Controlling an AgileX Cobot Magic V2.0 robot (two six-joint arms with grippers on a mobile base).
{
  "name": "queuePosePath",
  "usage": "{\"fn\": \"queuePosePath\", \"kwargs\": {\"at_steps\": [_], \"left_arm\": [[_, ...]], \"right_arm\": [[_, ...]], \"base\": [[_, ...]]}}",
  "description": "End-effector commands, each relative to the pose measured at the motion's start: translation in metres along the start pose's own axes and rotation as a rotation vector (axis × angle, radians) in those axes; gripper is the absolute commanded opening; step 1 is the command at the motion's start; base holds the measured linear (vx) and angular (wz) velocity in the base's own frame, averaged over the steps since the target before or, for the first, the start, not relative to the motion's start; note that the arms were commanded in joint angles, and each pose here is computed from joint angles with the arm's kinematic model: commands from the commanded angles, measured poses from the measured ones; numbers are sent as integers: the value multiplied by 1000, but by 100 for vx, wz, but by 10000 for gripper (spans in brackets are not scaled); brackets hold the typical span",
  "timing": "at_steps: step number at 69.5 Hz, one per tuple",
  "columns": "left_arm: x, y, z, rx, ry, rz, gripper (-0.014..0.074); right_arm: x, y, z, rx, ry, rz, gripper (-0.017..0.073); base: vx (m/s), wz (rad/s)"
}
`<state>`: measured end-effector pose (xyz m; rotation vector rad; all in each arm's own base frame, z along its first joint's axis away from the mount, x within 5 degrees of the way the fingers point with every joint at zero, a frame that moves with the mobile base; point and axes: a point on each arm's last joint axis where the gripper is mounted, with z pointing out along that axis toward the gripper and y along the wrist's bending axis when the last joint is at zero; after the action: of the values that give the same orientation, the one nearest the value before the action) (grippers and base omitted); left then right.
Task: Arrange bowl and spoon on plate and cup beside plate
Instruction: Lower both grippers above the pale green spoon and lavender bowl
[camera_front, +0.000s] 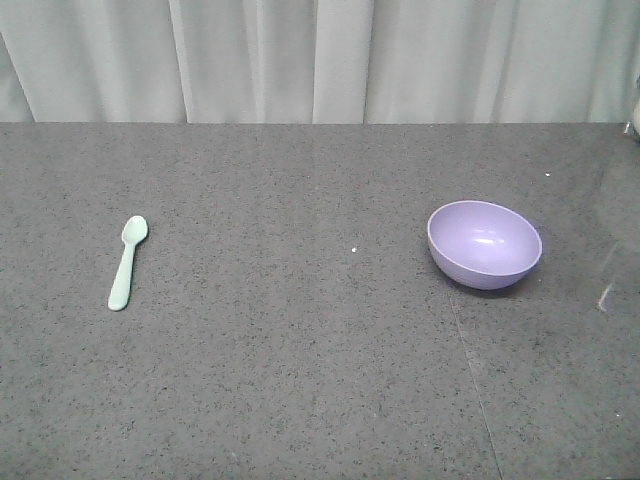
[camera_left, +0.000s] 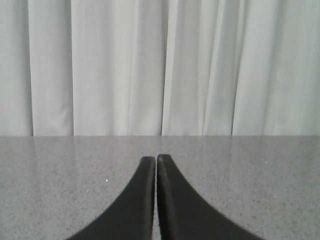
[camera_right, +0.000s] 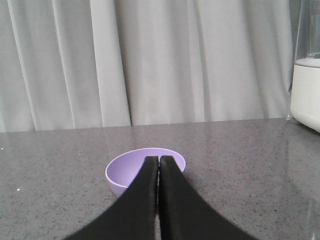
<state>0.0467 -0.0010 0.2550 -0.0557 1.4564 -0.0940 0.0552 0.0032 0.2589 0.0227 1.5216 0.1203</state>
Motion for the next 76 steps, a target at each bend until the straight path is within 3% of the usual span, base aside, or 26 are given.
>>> {"fn": "queuePosePath", "kwargs": {"at_steps": [1,11,25,36,57,76], "left_arm": [[-39,-4,4,5,-52,-15,-6],[-80,-8,24,-5,95,-15,-6],[-128,-13,67,-23,345,-14,-6],[-147,-15,103,-36,536,-12,-6],[-134,-14,165,-57,823,-5,-6],[-119,-13,180,-63,892,-6,-6]], "right_arm": [[-33,2,5,11,9,-50,-6],[-70,3,19,45,133,-98,-6],[-104,4,48,87,385,-55,-6],[-126,4,76,114,517,-65,-6],[-127,4,122,138,712,-66,-6],[-122,4,127,139,746,-62,-6]], "base": [[0,0],[0,0],[0,0],[0,0],[0,0],[0,0]]}}
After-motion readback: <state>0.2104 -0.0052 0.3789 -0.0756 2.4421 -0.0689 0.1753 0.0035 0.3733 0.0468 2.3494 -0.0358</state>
